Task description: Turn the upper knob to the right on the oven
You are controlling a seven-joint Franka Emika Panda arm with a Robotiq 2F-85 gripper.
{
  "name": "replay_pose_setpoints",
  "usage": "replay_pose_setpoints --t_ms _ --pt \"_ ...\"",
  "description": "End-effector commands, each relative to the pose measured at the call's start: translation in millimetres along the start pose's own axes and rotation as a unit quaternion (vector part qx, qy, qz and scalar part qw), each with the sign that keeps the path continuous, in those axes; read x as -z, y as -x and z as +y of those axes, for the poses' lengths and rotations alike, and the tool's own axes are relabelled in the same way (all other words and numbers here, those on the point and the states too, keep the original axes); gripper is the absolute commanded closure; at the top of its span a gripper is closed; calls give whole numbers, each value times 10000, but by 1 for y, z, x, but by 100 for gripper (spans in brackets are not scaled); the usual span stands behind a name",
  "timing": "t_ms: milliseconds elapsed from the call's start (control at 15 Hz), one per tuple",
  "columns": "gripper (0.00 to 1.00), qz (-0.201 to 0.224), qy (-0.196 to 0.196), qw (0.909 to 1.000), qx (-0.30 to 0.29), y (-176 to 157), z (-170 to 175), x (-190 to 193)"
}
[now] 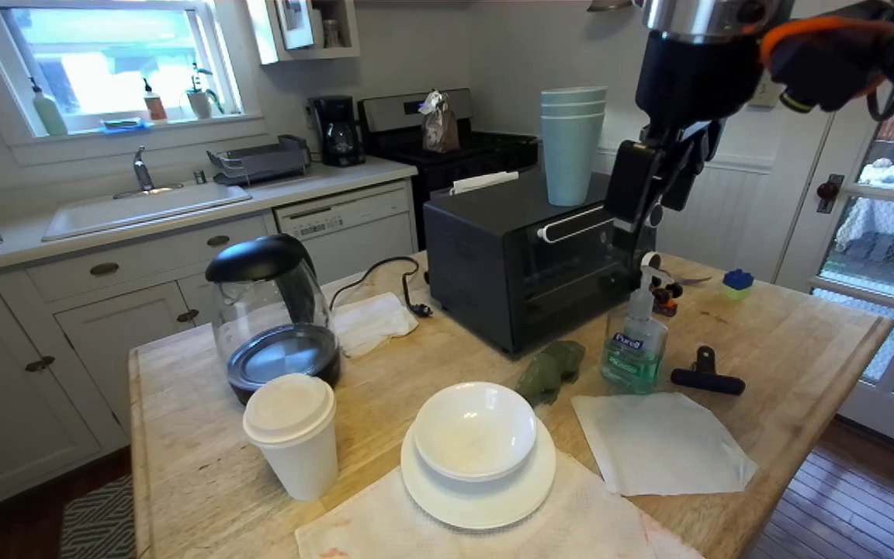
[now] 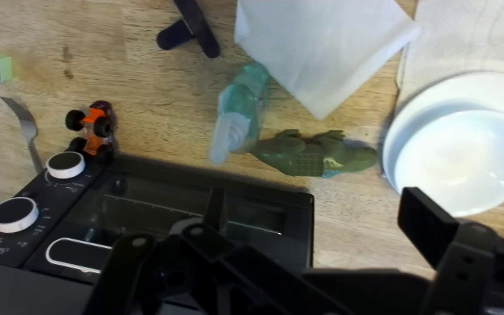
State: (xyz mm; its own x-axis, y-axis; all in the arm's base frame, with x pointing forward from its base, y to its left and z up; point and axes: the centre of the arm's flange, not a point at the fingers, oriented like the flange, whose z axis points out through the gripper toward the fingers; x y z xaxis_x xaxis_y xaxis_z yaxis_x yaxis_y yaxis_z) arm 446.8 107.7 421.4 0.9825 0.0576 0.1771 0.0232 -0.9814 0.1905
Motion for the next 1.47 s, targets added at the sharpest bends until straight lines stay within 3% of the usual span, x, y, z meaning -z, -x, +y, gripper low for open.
replay_pose_setpoints --t_ms 0,200,467,533,667,733,867,1200,1400 --pt "0 -390 249 9971 602 -9 41 -22" --pt "0 -657 466 9921 958 -10 77 -38" --pt "0 -571 958 9867 1181 -11 124 -51" --pt "0 -585 691 9903 1050 -14 138 -52" --pt "0 -459 757 9939 654 -21 164 -56" --pt "0 -545 723 9926 810 -6 142 -51" --pt "0 -513 722 9941 622 -9 161 -52" --pt "0 -516 723 9941 620 -12 162 -53" --pt "0 -590 988 9930 276 -28 181 -71"
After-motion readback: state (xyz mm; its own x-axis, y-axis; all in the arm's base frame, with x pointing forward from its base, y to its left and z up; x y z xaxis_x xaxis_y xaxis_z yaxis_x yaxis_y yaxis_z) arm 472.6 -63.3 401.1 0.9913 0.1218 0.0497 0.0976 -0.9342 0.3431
